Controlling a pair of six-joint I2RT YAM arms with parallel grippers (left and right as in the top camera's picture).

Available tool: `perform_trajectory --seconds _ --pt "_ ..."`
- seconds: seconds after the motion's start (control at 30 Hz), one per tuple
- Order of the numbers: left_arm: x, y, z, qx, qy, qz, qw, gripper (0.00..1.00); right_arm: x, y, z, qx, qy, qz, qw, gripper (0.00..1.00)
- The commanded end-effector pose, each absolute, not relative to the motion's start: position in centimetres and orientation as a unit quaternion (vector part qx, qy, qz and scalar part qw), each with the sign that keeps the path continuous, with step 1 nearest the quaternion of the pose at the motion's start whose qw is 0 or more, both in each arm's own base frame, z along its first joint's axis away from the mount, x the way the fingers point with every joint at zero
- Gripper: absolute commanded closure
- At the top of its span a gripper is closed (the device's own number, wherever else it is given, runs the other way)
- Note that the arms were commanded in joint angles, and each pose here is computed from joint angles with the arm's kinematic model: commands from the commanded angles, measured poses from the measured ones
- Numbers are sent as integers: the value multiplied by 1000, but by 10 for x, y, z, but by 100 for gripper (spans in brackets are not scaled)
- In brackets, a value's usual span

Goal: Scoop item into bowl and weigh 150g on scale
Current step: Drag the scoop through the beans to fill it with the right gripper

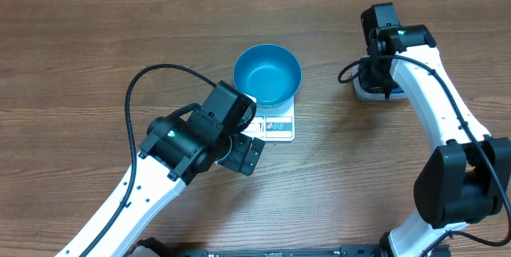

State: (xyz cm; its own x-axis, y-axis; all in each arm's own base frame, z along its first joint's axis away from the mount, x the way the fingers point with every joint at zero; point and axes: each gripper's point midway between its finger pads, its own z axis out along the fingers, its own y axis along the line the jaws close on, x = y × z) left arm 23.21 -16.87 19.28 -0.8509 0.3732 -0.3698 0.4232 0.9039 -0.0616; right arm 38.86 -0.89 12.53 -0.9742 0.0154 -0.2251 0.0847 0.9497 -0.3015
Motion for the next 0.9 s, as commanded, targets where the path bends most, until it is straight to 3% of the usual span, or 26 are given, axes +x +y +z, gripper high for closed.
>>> perform_trajectory --seconds 0.0,0.87 --pt "232 -168 201 198 958 -81 189 0 389 7 115 15 989 -110 94 96" --pt "232 -168 201 198 958 -81 189 1 389 47 111 -17 996 9 89 96"
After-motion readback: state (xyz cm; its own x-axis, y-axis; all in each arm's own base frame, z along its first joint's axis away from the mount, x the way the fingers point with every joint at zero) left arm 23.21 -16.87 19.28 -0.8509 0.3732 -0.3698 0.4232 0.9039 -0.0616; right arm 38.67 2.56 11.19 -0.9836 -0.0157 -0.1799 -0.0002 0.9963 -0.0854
